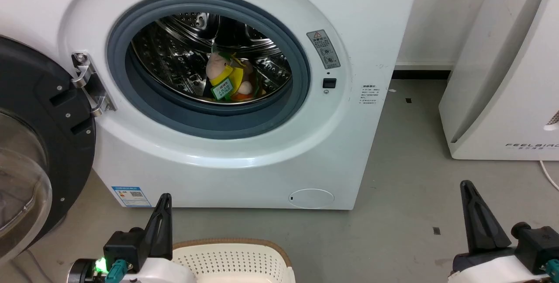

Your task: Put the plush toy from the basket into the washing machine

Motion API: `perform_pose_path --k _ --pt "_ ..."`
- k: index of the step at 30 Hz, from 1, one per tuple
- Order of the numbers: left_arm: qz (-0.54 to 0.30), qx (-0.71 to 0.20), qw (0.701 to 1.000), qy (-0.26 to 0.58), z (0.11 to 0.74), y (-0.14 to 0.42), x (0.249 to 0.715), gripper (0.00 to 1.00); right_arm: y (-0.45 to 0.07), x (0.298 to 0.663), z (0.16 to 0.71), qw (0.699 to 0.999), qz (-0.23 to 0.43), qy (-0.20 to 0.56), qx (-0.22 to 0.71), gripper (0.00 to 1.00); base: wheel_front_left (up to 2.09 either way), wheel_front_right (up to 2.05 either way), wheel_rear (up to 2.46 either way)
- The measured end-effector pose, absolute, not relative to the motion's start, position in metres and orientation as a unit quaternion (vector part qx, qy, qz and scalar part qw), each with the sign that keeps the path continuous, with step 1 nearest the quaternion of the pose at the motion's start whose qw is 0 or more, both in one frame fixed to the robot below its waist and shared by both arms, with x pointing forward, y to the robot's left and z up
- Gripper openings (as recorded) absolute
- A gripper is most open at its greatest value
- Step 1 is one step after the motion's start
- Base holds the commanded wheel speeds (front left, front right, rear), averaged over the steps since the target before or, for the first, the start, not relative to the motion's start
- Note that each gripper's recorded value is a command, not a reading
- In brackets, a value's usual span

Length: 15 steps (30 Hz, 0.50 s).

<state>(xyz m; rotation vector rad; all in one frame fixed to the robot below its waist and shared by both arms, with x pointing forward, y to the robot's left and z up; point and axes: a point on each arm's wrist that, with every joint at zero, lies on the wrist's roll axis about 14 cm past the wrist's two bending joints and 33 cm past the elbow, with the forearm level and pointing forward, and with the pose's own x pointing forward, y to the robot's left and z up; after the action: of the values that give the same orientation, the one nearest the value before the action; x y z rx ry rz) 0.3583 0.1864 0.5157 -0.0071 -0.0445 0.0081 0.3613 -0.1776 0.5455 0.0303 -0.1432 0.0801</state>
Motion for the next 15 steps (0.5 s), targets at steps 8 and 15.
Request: perform_pose_path --k 8,15 --pt "0.005 -0.002 1.000 -0.020 0.5168 0.1849 0.3596 0.00 -0.1751 0.3635 0.5450 0.997 0.044 -0.066 0.013 0.00 0.00 0.00 0.00" --pt "0.003 0.000 1.000 -0.017 0.5172 0.1843 0.3603 0.00 -0.1737 0.3637 0.5415 0.997 0.045 -0.056 0.010 0.00 0.00 0.00 0.00"
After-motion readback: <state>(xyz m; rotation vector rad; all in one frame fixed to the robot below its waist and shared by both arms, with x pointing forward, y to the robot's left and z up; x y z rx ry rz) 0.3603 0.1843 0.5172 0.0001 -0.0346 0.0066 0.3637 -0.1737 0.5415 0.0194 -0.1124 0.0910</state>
